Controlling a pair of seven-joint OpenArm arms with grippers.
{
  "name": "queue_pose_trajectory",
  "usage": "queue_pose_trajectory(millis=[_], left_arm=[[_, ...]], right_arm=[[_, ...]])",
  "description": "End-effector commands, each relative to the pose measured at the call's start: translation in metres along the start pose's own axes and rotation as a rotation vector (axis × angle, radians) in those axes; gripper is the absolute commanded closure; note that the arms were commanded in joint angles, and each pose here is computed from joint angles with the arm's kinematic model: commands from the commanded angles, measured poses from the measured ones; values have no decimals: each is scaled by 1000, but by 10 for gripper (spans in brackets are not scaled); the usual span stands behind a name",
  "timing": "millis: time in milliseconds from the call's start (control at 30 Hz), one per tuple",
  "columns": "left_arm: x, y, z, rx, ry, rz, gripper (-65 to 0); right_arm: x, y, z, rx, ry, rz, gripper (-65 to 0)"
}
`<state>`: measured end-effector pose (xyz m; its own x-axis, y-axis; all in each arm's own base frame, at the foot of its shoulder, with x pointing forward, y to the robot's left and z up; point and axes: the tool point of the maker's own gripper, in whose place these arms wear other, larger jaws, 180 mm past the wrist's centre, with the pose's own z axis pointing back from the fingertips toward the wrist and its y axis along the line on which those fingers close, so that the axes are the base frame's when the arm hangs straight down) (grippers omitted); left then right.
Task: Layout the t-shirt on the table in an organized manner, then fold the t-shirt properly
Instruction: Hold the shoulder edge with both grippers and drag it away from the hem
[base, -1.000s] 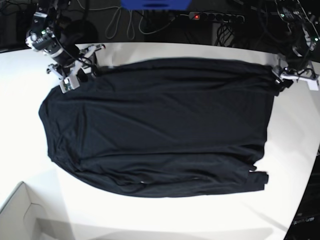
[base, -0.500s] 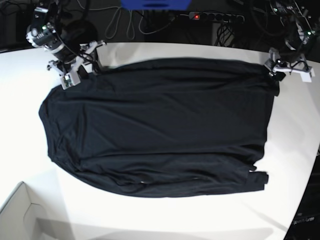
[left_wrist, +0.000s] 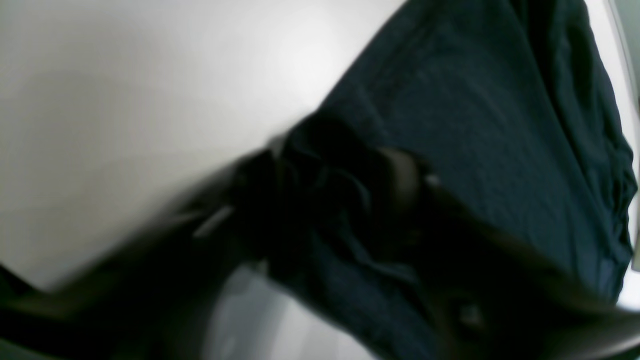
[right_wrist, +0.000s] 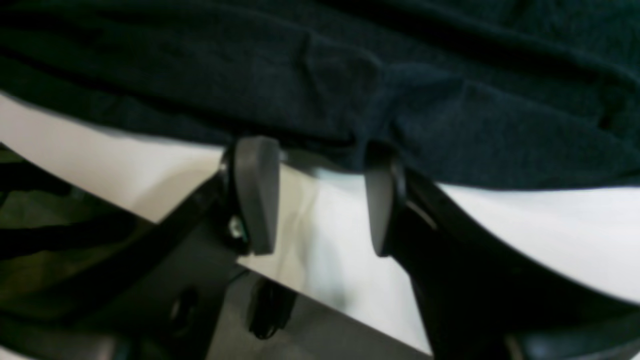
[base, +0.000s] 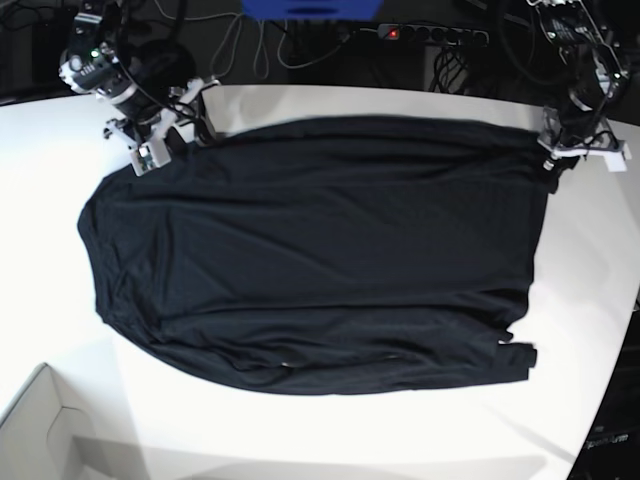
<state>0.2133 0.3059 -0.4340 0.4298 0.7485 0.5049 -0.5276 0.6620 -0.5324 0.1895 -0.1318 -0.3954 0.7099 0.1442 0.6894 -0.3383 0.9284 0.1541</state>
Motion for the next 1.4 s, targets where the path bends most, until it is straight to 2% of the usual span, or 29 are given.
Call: queue_pose_trajectory(millis=[0, 200, 800, 900, 1033, 1133, 1367], left_arm=[[-21, 12, 2, 53, 92, -4, -190], [-20, 10, 2, 47, 92, -7, 0], [-9, 11, 4, 49, 78, -25, -1], [-8, 12, 5, 51, 74, -24, -1], [3, 7, 8, 42, 52, -50, -1], [10, -1, 11, 30, 31, -73, -1], [25, -15, 19, 7, -13, -117, -1]], right_arm=[[14, -1, 3, -4, -48, 8, -288], [17, -5, -3, -5, -52, 3, -288], [6, -8, -23, 19, -23, -52, -281], [3, -9, -23, 19, -15, -52, -205], [3, -11, -21, 12, -15, -51, 0], [1, -12, -12, 1, -10, -29, 0], [22, -4, 17, -28, -65, 54, 0]])
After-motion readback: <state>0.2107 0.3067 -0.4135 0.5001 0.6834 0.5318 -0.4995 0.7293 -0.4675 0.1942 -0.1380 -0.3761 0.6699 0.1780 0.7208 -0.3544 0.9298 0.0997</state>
